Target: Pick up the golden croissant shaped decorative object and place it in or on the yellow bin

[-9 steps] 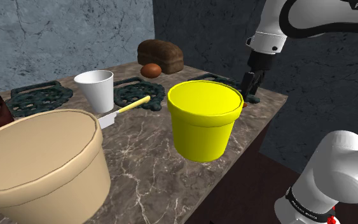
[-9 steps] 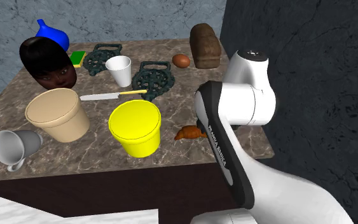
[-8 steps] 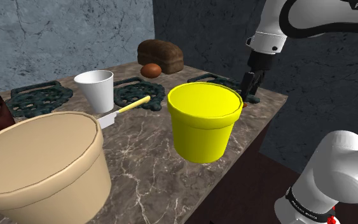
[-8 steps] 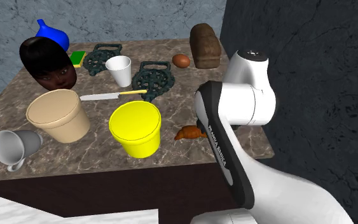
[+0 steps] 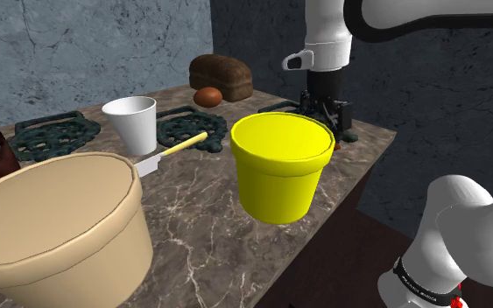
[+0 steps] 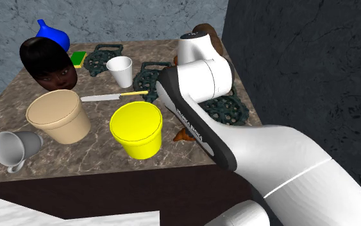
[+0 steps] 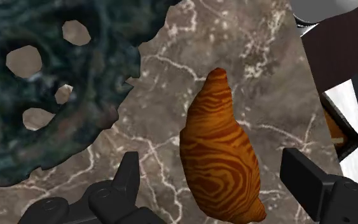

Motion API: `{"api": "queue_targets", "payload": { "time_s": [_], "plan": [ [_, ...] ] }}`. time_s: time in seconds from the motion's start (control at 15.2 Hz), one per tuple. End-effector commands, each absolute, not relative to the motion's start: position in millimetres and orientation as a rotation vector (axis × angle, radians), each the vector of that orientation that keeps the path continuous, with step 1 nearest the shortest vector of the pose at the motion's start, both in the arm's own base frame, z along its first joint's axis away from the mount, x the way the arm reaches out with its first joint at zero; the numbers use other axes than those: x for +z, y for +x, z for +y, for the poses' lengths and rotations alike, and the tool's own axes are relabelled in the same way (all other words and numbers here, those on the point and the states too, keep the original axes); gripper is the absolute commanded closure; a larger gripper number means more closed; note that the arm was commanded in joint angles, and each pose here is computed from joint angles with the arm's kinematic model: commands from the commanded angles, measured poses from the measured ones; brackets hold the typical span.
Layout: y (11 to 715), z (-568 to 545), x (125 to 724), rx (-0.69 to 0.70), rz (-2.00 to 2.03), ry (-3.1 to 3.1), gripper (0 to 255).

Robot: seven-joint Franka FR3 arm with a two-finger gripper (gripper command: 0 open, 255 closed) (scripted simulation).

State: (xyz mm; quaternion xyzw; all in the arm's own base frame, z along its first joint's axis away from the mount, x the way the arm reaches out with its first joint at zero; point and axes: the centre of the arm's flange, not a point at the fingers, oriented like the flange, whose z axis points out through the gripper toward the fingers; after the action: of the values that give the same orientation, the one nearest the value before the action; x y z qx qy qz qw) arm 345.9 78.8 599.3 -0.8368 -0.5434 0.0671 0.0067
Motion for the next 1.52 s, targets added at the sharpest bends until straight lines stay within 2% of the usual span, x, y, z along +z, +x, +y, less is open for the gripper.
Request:
{"api": "queue_targets", "payload": {
  "time_s": [0.0, 0.46, 0.92, 0.99, 1.45],
  "plan": [
    [345.3, 96.3, 598.4, 0.251, -1.926, -2.462, 0],
    [340.9, 93.0, 564.2, 0.251, -1.926, -2.462, 0],
    [340.9, 93.0, 564.2, 0.251, -1.926, -2.462, 0],
    [340.9, 93.0, 564.1, 0.251, -1.926, -2.462, 255],
    [340.9, 93.0, 564.1, 0.251, -1.926, -2.462, 255]
  ]
}}
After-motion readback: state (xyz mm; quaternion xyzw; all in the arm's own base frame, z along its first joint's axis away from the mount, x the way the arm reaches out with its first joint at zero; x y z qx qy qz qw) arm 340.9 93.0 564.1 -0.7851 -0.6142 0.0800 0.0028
